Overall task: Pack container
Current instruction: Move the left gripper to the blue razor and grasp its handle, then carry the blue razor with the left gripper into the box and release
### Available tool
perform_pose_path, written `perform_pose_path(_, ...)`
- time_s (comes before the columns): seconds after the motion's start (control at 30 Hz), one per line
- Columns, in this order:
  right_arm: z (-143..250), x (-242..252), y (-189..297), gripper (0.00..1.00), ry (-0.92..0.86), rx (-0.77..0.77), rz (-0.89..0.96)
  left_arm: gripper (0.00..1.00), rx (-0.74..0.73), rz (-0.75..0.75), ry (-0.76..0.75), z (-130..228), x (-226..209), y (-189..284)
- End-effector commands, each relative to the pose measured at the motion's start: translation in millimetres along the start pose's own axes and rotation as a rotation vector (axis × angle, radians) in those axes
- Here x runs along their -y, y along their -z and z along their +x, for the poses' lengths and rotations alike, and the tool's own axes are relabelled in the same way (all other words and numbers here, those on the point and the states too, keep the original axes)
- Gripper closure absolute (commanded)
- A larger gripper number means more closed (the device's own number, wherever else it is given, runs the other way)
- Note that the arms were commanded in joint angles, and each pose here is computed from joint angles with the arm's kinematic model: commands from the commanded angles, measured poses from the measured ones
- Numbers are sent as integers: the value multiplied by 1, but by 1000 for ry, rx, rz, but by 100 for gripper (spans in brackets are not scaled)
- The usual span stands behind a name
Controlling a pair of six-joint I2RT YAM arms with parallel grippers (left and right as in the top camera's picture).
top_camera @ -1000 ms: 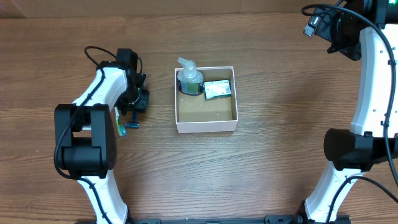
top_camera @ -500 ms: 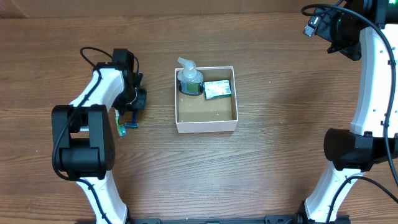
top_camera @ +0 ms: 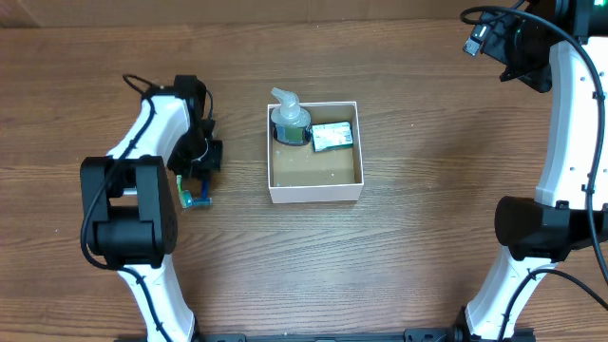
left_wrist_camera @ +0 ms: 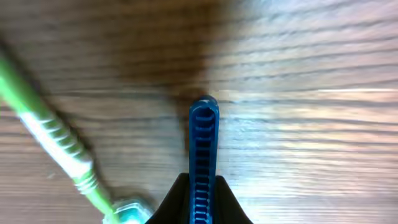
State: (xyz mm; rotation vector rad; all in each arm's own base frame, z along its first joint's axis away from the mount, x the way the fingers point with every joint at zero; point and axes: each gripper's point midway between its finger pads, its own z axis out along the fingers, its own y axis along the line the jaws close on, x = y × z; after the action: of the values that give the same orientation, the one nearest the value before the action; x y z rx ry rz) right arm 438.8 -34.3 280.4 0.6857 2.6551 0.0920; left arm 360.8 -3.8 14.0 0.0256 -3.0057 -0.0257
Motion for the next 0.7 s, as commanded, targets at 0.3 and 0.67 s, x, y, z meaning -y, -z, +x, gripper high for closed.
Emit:
perform_pose_path(0.3, 0, -2, 5, 0, 10, 8, -9, 95, 333, 205, -272, -48, 84, 181)
perform_pose_path(0.67, 0, -2, 5, 0, 10, 8, -9, 93, 381, 99, -867, 10, 219, 203)
